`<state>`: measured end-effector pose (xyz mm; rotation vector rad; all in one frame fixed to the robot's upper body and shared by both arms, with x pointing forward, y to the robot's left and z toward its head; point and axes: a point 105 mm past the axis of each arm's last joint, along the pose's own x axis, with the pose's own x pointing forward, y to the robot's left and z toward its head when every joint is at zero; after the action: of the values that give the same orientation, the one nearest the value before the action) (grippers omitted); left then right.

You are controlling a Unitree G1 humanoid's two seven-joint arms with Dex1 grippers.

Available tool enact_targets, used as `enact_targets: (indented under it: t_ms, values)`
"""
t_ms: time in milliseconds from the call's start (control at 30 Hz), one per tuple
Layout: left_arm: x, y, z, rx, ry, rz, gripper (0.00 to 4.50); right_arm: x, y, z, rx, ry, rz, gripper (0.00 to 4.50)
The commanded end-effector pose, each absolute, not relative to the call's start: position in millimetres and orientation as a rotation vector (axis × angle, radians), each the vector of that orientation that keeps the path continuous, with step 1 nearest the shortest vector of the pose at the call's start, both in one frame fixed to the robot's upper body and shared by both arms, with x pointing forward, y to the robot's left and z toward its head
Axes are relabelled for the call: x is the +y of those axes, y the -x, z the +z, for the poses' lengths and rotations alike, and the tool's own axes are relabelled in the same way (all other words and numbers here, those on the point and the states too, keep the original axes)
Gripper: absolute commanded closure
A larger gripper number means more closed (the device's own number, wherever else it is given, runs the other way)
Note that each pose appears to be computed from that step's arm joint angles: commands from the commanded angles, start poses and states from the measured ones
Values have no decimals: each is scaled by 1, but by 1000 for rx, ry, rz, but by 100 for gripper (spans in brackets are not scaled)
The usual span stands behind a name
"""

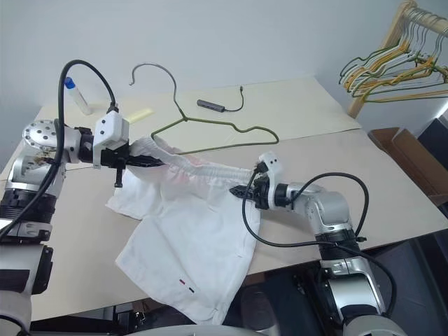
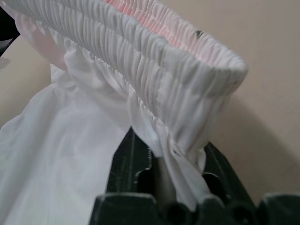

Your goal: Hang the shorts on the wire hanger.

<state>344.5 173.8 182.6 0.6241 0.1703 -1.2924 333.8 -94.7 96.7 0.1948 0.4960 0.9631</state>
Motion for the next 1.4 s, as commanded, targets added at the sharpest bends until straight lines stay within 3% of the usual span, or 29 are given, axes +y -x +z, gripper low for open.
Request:
enact_targets:
  t_ms: [33,233,367,800,1400]
  values:
    - [181,-341,189,156,-642,-1278,450,-105,-336,128,379,-207,968,445]
    - [203,-333,173,257,-749,-1276,450,-143,-341,139,343,-239,859,445]
    - [213,-341,169,283,-733,-1194,450,-158,-340,143,327,-220,827,445]
    - [210,-336,179,178,-499,-1186,450,-165,-337,145,340,-182,832,445]
    - [227,-321,147,355,-645,-1219,450,-172,-337,145,354,-172,827,445]
